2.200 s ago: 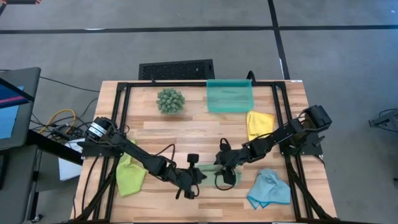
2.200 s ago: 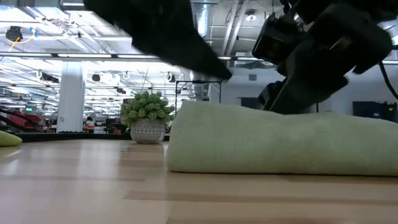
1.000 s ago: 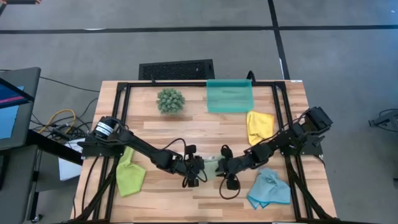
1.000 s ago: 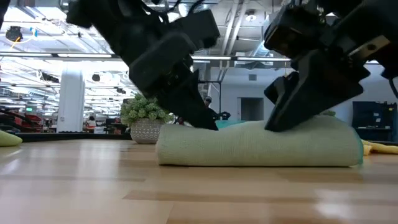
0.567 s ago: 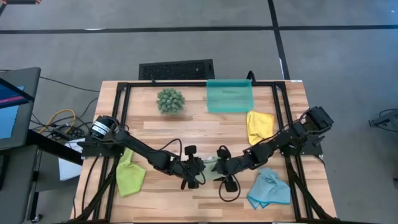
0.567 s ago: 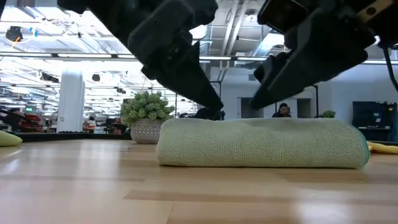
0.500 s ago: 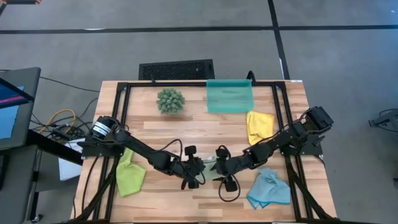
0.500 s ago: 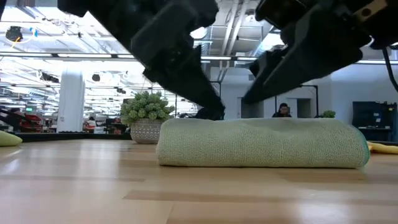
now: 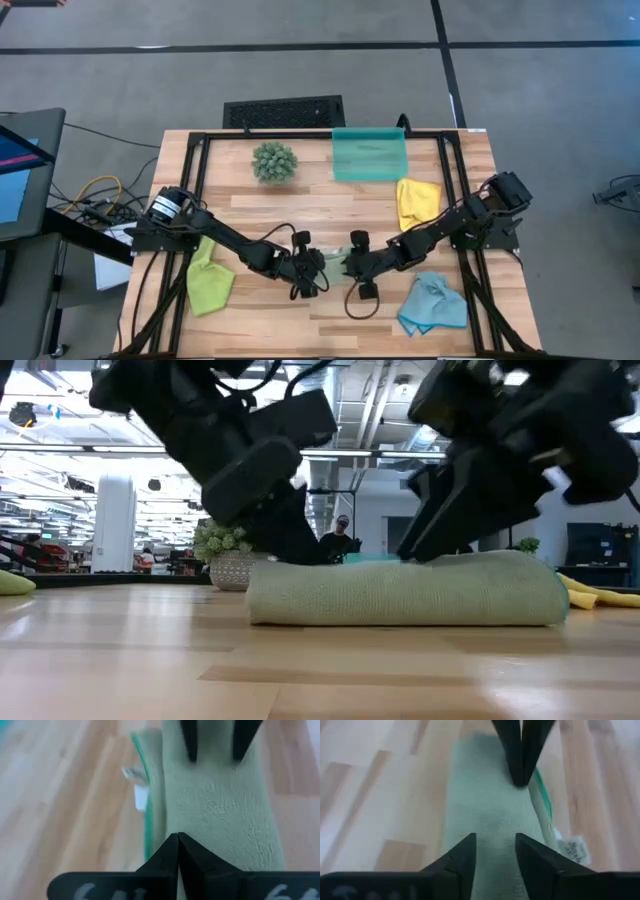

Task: Roll microfiber towels into tight, uniform cylinder then place into a basket
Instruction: Put the green microfiber cloth into the green organizer bin

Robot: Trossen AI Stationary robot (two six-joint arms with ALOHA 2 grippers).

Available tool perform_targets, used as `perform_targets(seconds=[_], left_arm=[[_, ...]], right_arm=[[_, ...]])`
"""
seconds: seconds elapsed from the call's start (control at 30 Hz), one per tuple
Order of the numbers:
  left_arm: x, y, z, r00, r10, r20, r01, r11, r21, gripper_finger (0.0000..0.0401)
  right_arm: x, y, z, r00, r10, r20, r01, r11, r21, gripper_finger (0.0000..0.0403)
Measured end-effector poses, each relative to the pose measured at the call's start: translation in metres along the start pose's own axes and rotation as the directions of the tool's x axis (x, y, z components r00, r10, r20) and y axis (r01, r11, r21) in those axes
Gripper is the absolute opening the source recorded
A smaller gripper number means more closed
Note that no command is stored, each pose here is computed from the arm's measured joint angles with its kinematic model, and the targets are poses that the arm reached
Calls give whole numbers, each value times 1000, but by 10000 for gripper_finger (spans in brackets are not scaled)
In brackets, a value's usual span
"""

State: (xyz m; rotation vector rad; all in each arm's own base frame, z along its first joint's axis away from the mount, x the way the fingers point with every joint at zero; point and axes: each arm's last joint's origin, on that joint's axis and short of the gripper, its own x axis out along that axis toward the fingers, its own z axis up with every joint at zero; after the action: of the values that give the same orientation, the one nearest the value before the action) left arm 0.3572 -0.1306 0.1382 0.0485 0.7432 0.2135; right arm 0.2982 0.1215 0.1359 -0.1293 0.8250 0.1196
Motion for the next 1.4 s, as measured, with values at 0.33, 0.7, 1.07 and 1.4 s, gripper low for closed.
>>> perform_targets(seconds=[0.33, 0.7, 1.07, 1.4], left_arm=[[-16, -7, 15, 992, -9, 122, 7, 1000, 16, 2], [17, 17, -3, 996, 80, -27, -81, 995, -54, 2], [8, 14, -1, 996, 87, -19, -88, 996, -26, 2], [12, 8, 6, 999, -19, 46, 19, 1000, -9, 2]], right_arm=[[3, -13, 0, 1000, 17, -25, -15, 997, 74, 85], [4, -20, 0, 999, 39, -36, -34, 992, 117, 79], [6, -33, 0, 999, 9, -47, 2, 975, 222, 92], [6, -37, -3, 998, -1, -62, 17, 965, 263, 152]])
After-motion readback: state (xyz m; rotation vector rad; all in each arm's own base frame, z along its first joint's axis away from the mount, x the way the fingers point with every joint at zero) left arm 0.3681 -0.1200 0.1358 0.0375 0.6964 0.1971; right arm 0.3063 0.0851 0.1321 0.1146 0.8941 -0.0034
